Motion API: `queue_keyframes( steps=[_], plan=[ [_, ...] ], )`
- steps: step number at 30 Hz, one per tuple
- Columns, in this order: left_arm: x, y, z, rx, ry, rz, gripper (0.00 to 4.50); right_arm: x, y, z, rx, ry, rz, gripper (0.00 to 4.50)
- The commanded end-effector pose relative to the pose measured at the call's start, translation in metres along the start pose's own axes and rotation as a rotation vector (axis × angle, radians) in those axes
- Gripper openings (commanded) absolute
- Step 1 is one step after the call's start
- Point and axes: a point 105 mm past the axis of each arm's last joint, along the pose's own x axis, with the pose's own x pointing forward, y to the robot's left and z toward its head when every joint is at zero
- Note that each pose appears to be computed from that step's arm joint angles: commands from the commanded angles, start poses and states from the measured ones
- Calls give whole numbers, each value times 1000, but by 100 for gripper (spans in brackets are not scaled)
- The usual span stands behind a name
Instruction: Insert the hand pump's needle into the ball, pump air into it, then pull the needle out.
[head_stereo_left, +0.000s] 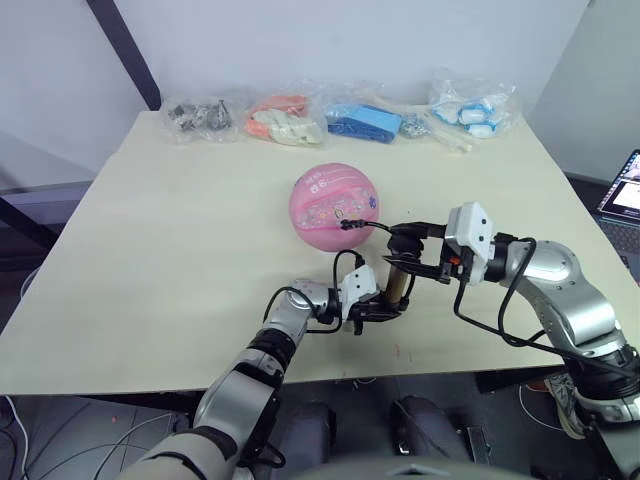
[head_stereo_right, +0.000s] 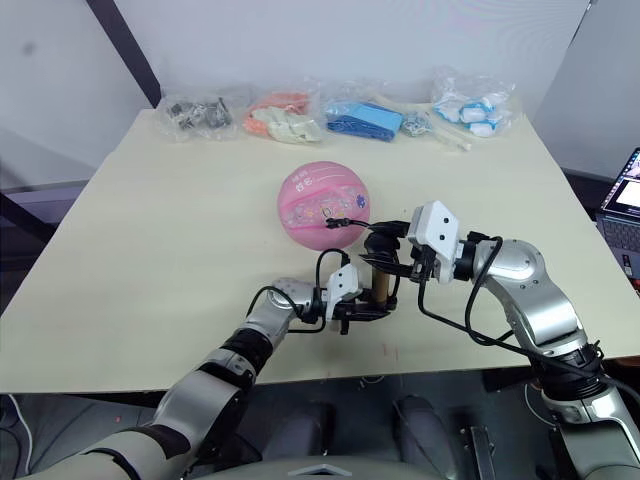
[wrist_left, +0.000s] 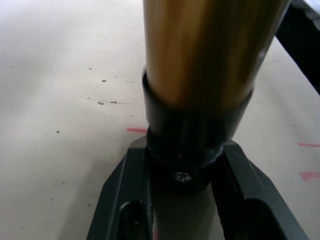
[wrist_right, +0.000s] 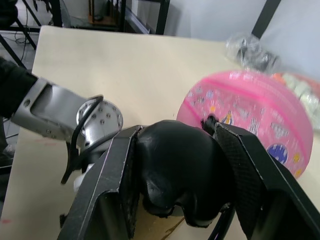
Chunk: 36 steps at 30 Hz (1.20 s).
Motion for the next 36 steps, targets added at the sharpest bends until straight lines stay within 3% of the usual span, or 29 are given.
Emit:
queue_keyframes(
  steps=[1,7,14,22,32,34,36],
  plan=[
    [-5,-14,-34,-103,101,-23,107,-9,-11,52,-66,-117,47,194],
    [-5,-14,-34,-104,99,-20,107,-27,-32,108,-117,-202,9,194],
    [-5,-15,-34,-104,98,-26,107,-34,-35,119,-113,-208,-3,194],
    [-4,-15,-33,-102,98,-29,107,-16,-15,21,-3,-4,1,194],
    [-5,-15,-34,-104,101,-25,107,9,23,-40,104,78,39,194],
    [-5,-14,-34,-104,101,-25,107,9,25,-44,108,83,37,194],
    [-5,-14,-34,-104,100,-23,107,8,19,-26,103,17,25,194]
  ],
)
